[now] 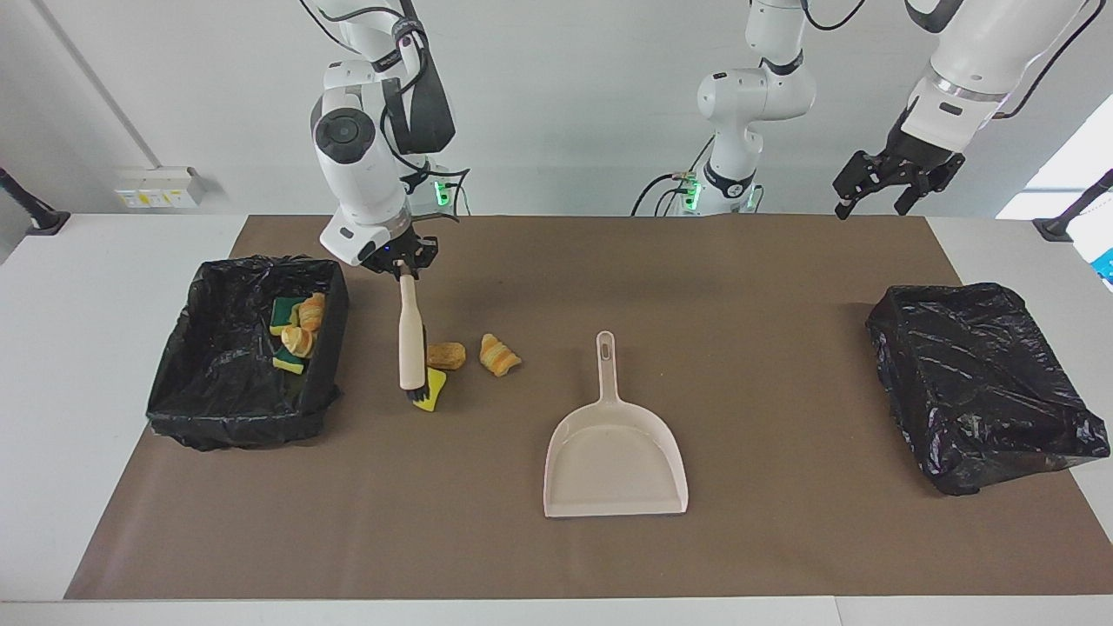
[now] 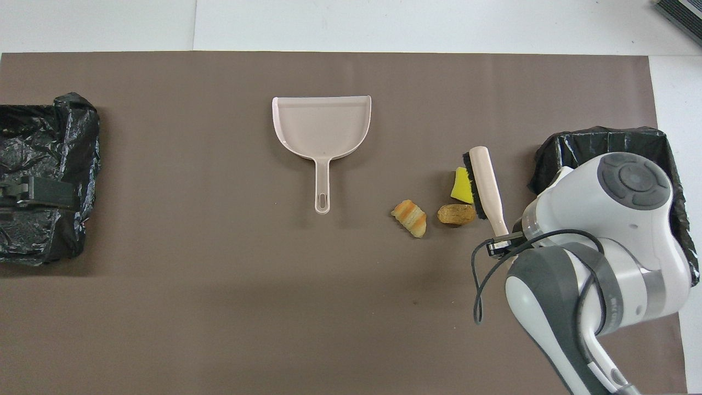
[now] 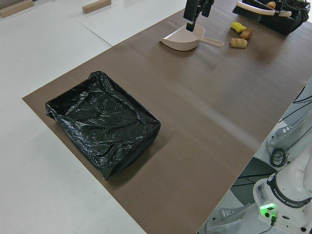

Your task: Sweep and dump trash in bin

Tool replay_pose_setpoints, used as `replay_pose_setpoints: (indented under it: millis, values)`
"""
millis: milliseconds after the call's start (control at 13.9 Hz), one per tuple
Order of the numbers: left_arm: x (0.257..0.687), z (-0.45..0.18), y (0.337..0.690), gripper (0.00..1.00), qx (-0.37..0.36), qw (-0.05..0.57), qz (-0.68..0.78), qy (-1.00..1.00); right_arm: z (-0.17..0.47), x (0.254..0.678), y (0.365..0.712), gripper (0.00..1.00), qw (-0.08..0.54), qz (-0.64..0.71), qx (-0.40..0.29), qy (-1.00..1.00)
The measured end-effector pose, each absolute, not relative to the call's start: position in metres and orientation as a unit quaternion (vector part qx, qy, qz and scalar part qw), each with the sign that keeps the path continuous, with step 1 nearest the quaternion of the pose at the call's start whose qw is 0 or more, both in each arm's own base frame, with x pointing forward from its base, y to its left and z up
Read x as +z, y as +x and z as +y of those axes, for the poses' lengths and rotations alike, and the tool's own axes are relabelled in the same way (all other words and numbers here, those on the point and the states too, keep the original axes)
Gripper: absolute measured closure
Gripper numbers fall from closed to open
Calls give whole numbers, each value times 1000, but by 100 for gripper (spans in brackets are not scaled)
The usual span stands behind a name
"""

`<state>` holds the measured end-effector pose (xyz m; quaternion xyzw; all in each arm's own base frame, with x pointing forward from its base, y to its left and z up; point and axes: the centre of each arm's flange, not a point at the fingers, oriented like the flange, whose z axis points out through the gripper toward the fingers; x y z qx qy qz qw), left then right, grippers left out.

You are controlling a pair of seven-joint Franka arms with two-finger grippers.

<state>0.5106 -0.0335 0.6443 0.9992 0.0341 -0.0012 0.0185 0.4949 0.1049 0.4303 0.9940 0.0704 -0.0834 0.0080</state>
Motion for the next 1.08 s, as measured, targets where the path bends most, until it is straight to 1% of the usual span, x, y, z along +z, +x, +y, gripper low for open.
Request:
replay_pose_setpoints:
  millis: [289, 1083]
  values:
    - [644, -34, 511, 0, -2, 18, 34, 999, 84, 413, 495, 73, 3, 90, -75, 993]
    - [644, -34, 510, 0, -2, 18, 34, 999, 79, 413, 496, 73, 2, 92, -76, 993]
